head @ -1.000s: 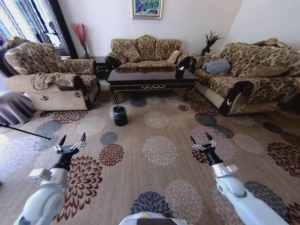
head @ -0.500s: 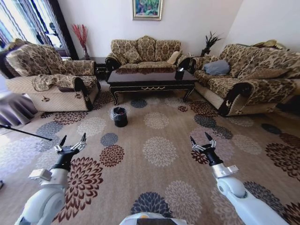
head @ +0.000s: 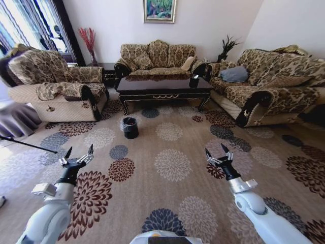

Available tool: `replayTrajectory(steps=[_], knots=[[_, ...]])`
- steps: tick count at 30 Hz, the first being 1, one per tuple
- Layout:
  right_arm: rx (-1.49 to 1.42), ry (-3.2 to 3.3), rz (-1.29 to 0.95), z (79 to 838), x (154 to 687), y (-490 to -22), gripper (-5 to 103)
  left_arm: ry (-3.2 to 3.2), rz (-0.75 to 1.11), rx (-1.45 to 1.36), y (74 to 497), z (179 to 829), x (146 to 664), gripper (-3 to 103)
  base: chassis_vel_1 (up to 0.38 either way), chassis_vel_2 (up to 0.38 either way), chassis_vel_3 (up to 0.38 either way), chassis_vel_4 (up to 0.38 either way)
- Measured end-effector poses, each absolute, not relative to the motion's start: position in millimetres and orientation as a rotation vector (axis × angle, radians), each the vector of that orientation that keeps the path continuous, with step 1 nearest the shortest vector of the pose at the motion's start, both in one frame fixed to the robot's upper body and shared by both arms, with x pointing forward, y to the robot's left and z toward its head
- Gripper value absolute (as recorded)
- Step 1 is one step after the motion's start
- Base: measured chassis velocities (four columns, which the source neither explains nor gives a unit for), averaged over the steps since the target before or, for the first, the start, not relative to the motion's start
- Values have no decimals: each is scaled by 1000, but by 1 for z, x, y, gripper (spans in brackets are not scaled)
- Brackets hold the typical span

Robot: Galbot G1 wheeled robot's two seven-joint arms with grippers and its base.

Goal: Move to the front of the table and pick up the trash from the floor, then place it into the trash bin.

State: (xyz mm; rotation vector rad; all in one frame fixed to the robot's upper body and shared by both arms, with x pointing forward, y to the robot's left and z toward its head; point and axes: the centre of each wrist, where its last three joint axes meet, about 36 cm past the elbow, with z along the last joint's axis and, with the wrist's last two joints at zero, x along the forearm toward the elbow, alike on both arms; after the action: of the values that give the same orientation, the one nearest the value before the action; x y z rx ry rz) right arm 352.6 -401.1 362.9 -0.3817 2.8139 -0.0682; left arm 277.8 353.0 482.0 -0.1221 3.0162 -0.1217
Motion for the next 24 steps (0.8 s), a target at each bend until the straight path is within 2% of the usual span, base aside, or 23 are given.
replayTrajectory(steps=[24], knots=[[-398,2809,-58,362,353,-401,100,3020,-118,-119,355,480,280,100,0,0,0,0]])
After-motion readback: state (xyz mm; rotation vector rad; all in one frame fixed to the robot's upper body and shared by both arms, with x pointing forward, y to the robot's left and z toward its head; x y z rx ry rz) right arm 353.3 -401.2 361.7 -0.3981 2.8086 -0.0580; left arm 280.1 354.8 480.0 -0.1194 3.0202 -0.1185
